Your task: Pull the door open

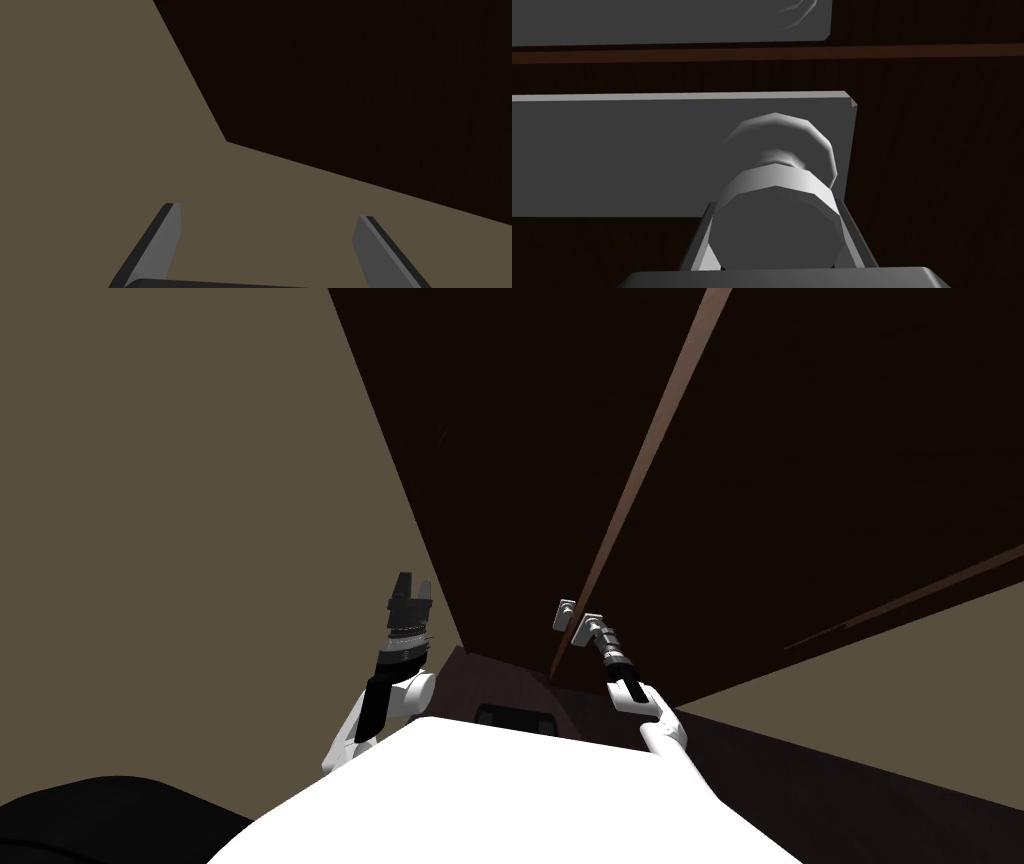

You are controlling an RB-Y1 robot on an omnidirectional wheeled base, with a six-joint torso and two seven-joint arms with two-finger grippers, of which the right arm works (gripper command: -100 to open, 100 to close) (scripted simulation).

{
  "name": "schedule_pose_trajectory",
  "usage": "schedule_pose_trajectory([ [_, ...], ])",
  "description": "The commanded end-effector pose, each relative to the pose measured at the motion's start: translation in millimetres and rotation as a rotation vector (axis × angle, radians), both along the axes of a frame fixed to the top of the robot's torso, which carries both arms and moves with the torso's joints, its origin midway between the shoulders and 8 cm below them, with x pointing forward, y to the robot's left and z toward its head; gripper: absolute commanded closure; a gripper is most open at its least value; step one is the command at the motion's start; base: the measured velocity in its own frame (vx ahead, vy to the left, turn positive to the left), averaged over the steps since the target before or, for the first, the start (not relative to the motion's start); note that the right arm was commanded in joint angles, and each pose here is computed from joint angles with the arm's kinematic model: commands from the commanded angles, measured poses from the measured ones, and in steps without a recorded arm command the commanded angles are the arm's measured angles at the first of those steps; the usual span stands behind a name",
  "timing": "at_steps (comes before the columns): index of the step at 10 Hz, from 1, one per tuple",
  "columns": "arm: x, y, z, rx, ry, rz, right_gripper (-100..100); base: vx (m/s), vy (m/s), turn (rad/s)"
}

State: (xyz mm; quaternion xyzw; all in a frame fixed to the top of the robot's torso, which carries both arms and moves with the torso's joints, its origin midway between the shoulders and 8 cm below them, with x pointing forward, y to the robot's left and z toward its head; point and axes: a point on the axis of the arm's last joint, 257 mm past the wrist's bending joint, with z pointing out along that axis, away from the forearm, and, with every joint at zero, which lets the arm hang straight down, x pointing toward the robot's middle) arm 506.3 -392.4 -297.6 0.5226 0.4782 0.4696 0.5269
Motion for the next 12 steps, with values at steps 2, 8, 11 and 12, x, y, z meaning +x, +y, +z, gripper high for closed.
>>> schedule_pose_trajectory([
  [2,-1.6,-1.4,-2.4,0.001,0.005,-0.003,100,-0.018,-0.002,-0.001],
  [8,-15.2,-14.4,-12.0,-0.007,0.030,-0.003,100,-0.126,-0.041,0.005],
  [11,-16.4,-4.2,-8.0,-0.006,0.020,0.035,-100,-0.208,-0.090,0.086],
  [12,-16.9,0.3,-6.7,-0.004,0.017,0.048,-100,-0.179,-0.020,0.029],
])
